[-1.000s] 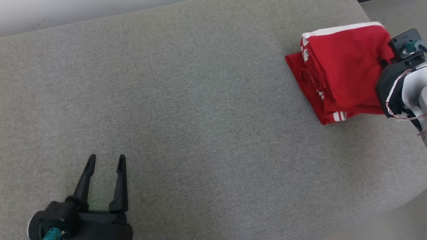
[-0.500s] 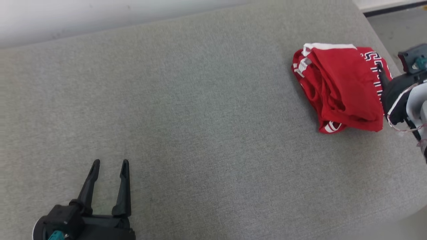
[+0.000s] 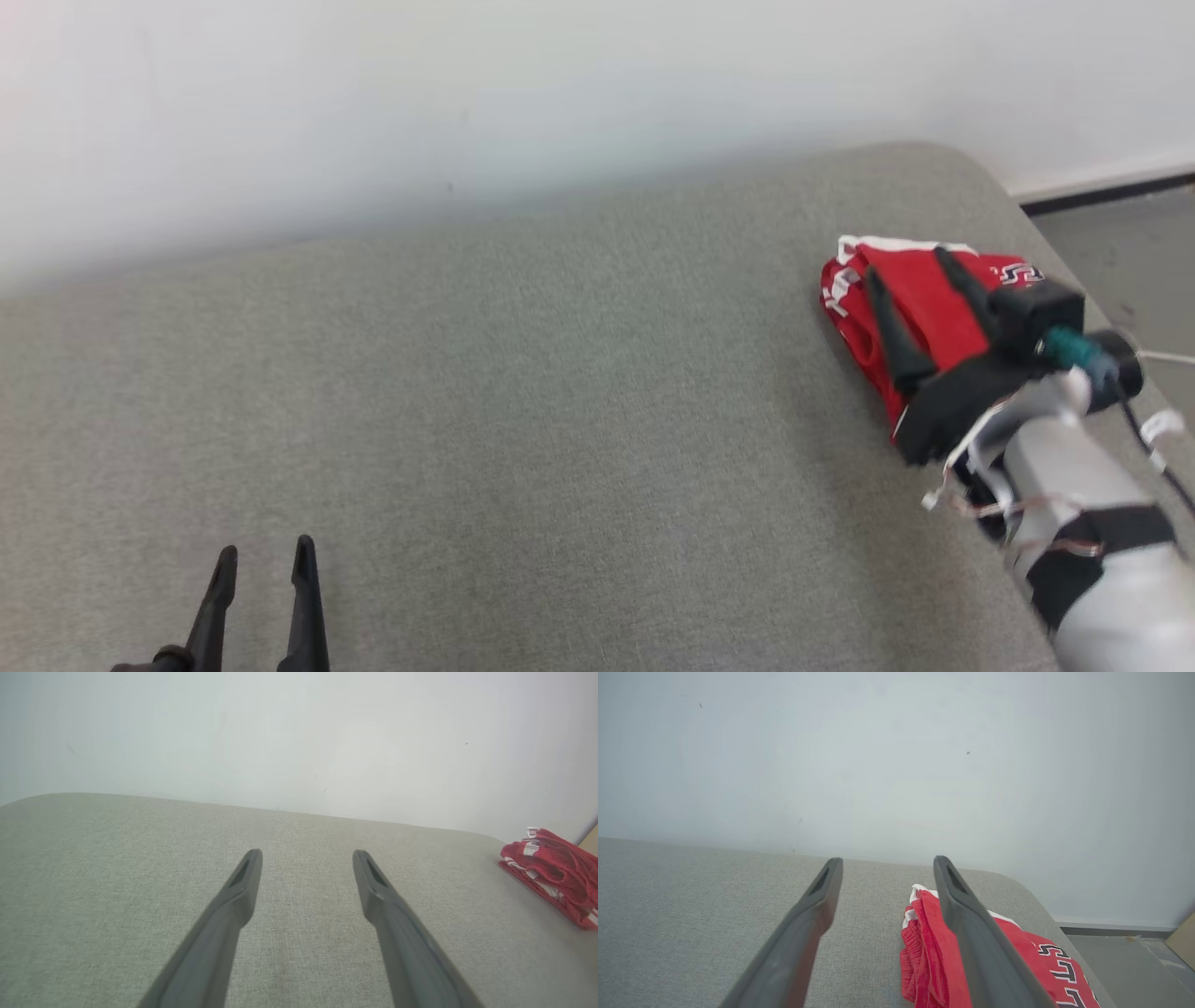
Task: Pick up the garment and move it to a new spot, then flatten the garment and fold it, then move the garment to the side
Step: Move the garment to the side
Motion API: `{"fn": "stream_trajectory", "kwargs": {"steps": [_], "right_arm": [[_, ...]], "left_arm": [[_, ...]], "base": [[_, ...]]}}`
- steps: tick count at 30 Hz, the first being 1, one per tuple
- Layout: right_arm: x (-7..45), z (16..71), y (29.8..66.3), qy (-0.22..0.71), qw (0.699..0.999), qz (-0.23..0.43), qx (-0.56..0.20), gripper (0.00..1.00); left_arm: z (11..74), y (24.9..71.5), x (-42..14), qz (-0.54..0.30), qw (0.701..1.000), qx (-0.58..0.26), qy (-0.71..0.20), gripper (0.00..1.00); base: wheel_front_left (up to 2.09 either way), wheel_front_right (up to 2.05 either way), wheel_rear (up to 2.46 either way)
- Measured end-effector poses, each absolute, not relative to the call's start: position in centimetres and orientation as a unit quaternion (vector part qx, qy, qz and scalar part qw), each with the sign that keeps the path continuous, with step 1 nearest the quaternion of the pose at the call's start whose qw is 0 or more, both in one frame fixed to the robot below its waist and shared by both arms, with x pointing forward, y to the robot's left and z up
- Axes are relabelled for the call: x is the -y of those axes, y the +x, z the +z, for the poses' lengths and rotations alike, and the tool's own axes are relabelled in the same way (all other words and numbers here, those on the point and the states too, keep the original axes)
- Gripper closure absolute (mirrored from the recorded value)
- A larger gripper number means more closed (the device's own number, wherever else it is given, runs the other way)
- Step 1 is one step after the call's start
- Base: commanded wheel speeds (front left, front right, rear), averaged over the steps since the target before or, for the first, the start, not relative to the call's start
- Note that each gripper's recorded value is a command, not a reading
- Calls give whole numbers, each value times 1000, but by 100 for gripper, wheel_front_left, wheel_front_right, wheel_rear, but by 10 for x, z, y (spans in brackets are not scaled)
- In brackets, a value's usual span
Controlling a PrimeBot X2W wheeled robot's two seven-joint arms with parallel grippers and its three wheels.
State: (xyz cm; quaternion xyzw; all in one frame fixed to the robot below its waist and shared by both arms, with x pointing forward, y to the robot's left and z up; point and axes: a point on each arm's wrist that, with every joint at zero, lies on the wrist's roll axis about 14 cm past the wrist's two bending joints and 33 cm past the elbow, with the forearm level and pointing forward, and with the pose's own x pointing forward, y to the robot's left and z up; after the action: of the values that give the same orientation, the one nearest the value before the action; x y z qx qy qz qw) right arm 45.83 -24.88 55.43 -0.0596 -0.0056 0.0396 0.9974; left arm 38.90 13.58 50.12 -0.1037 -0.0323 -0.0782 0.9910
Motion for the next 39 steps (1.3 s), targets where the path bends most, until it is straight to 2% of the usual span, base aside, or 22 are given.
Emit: {"fn": "stream_trajectory", "kwargs": {"steps": [7, 10, 15, 27, 39], "right_arm": [[199, 552, 421, -12, 995, 91, 48, 0], [183, 543, 406, -16, 993, 106, 51, 0], [157, 522, 381, 36, 992, 110, 39, 0], [156, 514, 357, 62, 994, 77, 44, 0], [156, 512, 353, 59, 995, 74, 45, 0]], "left_arm": [[518, 373, -160, -44, 993, 59, -97, 0], [517, 365, -170, -29, 994, 59, -92, 0], [514, 349, -189, 1, 995, 56, -81, 0], [509, 327, -210, 38, 995, 54, -79, 0], [507, 325, -208, 35, 995, 50, -81, 0]], "base": [[0, 0, 0], [0, 0, 0], [0, 0, 0], [0, 0, 0], [0, 0, 0]]}}
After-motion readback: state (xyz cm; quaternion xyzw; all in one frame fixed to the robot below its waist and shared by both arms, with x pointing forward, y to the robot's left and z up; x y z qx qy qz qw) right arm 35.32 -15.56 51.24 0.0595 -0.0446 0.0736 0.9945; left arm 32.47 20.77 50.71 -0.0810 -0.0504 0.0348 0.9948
